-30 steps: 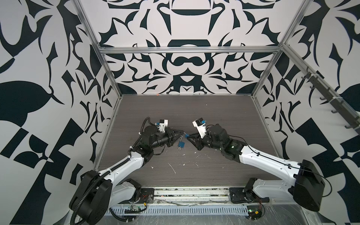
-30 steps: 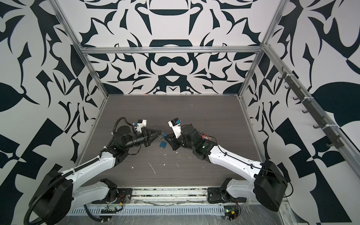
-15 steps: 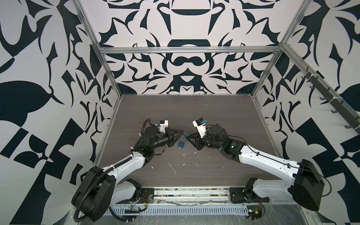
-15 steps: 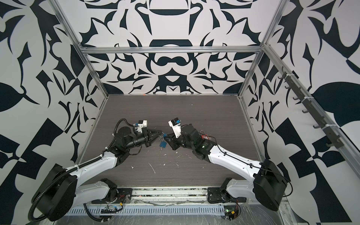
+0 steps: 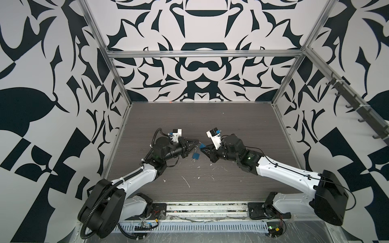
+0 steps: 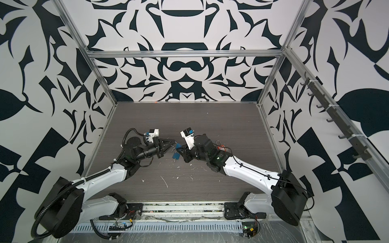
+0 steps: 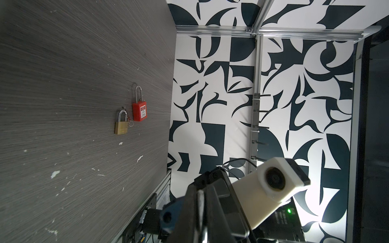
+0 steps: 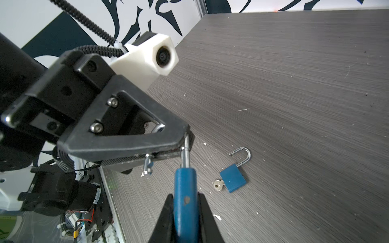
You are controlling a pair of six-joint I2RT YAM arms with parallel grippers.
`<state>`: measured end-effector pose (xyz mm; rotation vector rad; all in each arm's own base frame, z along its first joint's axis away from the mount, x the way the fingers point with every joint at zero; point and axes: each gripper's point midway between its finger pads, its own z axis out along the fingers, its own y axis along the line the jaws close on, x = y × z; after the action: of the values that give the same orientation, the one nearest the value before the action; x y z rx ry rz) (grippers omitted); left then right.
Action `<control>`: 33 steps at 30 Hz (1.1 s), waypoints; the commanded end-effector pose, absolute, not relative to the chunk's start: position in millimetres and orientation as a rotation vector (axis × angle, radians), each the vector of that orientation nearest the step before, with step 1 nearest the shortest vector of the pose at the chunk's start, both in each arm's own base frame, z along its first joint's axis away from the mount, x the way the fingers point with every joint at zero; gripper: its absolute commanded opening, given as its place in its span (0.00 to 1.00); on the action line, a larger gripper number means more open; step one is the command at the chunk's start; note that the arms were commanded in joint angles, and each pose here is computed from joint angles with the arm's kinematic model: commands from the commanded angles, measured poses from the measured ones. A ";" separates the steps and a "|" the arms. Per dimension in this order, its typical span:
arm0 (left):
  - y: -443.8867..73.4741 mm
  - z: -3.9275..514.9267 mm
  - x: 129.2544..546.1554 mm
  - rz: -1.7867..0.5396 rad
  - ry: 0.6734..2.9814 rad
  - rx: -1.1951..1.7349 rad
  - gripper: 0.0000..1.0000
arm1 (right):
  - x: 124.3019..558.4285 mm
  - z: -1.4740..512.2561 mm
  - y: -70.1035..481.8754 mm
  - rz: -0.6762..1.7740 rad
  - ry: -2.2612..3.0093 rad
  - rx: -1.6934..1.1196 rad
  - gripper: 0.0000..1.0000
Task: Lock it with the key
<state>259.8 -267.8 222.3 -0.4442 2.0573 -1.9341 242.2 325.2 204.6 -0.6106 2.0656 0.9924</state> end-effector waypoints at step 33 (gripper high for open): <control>-234.7 250.2 241.5 -1.745 1.972 0.016 0.73 | 216.8 262.3 337.8 1.659 2.181 -0.592 0.00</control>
<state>252.5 -233.9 247.7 -0.1097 1.9481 -1.7854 229.9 326.9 219.0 -0.5098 2.2874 1.4839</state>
